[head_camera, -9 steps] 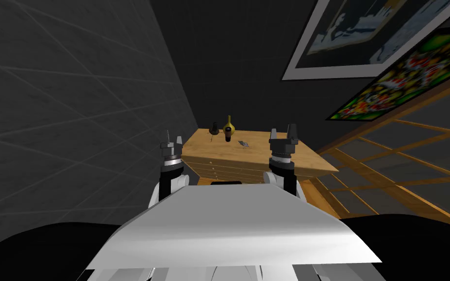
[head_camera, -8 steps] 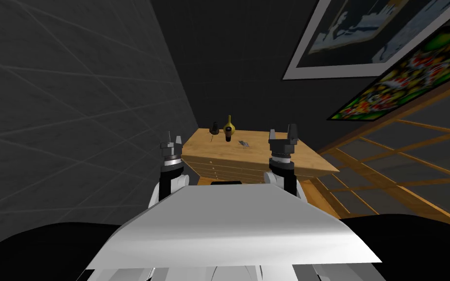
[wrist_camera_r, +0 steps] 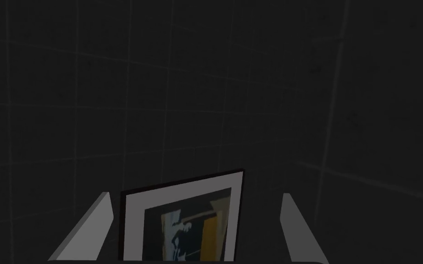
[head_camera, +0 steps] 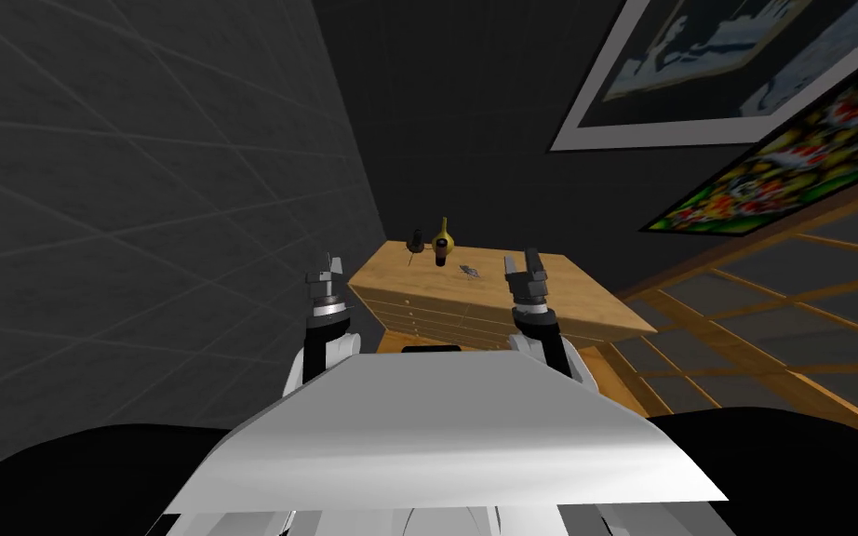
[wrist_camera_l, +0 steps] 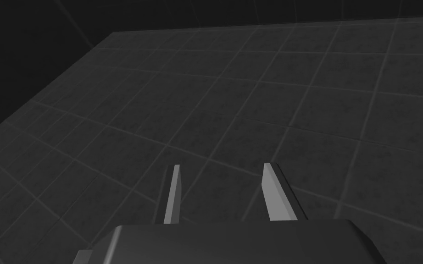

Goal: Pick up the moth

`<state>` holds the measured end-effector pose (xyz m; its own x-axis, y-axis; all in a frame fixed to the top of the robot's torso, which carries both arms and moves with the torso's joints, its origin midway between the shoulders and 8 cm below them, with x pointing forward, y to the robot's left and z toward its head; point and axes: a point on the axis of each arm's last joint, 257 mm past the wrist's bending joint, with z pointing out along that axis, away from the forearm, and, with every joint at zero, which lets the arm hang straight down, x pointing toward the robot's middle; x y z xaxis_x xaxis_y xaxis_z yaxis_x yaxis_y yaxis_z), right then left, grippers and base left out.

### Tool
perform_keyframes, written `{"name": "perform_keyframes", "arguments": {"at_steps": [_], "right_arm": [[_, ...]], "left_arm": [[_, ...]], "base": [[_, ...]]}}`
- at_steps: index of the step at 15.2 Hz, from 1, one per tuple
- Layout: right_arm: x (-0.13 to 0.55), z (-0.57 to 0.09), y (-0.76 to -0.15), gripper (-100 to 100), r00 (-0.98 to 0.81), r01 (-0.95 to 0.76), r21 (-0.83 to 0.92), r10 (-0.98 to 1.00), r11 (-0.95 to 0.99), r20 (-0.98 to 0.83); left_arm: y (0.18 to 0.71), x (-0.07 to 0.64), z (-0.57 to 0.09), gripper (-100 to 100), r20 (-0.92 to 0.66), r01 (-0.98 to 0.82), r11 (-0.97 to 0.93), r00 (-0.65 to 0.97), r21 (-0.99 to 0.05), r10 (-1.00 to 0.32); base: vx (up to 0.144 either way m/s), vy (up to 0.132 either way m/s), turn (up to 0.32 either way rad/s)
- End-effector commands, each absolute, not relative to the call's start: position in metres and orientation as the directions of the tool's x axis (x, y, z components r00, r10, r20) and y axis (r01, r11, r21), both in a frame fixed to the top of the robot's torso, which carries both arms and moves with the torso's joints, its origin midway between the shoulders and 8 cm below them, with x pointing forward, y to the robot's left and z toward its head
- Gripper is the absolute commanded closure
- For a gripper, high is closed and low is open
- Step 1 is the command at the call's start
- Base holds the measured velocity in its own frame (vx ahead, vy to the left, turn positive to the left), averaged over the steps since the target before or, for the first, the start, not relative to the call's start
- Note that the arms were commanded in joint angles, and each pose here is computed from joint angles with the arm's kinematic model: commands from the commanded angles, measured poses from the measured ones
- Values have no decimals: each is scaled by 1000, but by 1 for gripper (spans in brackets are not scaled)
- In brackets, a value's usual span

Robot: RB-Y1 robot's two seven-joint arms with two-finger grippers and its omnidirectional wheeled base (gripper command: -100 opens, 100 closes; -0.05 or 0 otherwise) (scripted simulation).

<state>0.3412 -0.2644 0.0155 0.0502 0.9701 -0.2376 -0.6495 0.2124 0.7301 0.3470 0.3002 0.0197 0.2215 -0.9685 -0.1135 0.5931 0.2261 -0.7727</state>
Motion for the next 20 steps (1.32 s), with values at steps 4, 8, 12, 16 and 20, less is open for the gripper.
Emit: {"name": "perform_keyframes", "arguments": {"at_steps": [4,8,12,16,20], "right_arm": [[352,-23,-263,-100,10,-578,756,929,308,-371],[354,-40,-263,-100,-18,-551,756,900,354,-435],[357,-75,-267,-100,-68,-493,749,838,443,-541],[357,-112,-278,-100,-121,-433,727,765,532,-632],[355,-132,-285,-100,-166,-410,698,704,588,-691]], "left_arm": [[300,347,20,0,-114,593,226,222,-773,-969],[300,347,20,0,-114,593,226,222,-773,-969],[300,347,20,0,-114,593,226,221,-773,-969],[300,347,20,0,-114,593,226,222,-773,-969],[300,347,20,0,-114,593,226,222,-773,-969]], "base": [[-31,-7,131],[-24,-8,122],[-20,-10,161],[-17,-11,144],[-13,-10,159]]}}
